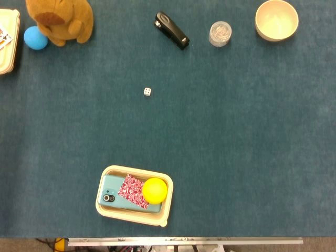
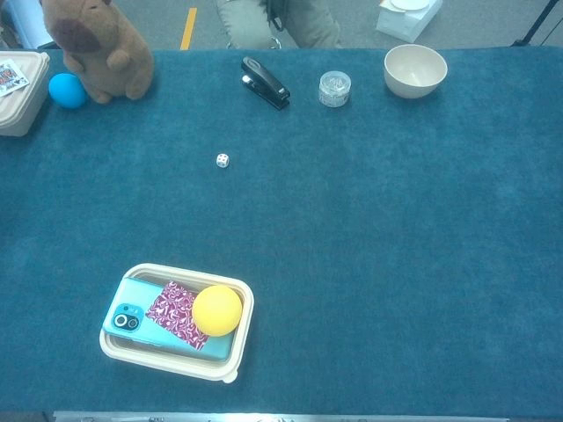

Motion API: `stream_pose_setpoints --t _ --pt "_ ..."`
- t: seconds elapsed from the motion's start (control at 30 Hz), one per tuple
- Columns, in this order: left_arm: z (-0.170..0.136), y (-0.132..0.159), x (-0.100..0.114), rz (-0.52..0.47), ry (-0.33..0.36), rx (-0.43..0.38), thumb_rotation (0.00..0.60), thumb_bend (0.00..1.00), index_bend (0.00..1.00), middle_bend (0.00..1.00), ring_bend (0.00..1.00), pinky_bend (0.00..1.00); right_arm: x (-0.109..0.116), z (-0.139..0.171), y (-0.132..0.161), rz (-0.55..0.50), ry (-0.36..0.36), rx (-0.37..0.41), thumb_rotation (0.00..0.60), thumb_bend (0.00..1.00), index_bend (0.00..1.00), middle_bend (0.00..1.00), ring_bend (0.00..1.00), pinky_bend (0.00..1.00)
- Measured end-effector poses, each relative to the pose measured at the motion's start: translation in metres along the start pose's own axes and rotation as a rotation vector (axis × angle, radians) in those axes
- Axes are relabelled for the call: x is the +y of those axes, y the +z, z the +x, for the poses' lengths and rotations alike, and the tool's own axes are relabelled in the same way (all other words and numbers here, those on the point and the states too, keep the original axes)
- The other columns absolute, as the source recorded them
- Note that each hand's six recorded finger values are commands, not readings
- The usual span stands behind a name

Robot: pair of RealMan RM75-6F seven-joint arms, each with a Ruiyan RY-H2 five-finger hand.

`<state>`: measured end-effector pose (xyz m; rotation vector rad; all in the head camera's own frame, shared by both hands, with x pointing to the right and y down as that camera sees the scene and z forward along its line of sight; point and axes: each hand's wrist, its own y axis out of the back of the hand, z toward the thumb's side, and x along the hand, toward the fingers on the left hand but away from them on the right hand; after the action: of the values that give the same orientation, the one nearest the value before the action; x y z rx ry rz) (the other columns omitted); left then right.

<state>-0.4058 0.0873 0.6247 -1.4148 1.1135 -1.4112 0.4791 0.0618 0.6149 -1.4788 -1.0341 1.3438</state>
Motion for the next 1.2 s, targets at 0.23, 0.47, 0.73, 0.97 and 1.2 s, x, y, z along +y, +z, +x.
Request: stream_pose_setpoints --t 0.23,0.47,0.73,0.97,1.2 --pt "0.001 0.002 0.000 -0.003 -0.003 -0.010 0.600 0.45 0.24 0.24 0.19 0.11 0.001 0.002 0.000 -0.001 -0.002 0.000 0.600 0.28 0.22 0.24 0.18 0.34" --pt "0.005 0.002 0.001 -0.018 -0.009 -0.026 0.600 0.45 0.24 0.24 0.19 0.11 0.001 0.000 0.003 -0.010 -0.003 0.004 0.600 0.28 0.22 0.24 0.18 0.34" --pt "0.016 0.018 0.001 -0.028 -0.049 -0.103 0.600 0.45 0.26 0.25 0.19 0.11 0.005 -0.003 0.009 -0.038 -0.017 0.026 0.600 0.28 0.22 0.24 0.18 0.34" --pt "0.035 0.040 -0.003 -0.017 -0.112 -0.193 0.600 0.37 0.33 0.35 0.28 0.13 0.006 -0.009 0.013 -0.035 -0.014 0.043 0.600 0.28 0.22 0.24 0.18 0.34" --pt "0.063 0.079 -0.015 0.062 -0.175 -0.338 0.600 0.37 0.32 0.64 0.54 0.50 -0.002 -0.018 0.020 -0.036 0.004 0.065 0.600 0.28 0.22 0.24 0.18 0.34"
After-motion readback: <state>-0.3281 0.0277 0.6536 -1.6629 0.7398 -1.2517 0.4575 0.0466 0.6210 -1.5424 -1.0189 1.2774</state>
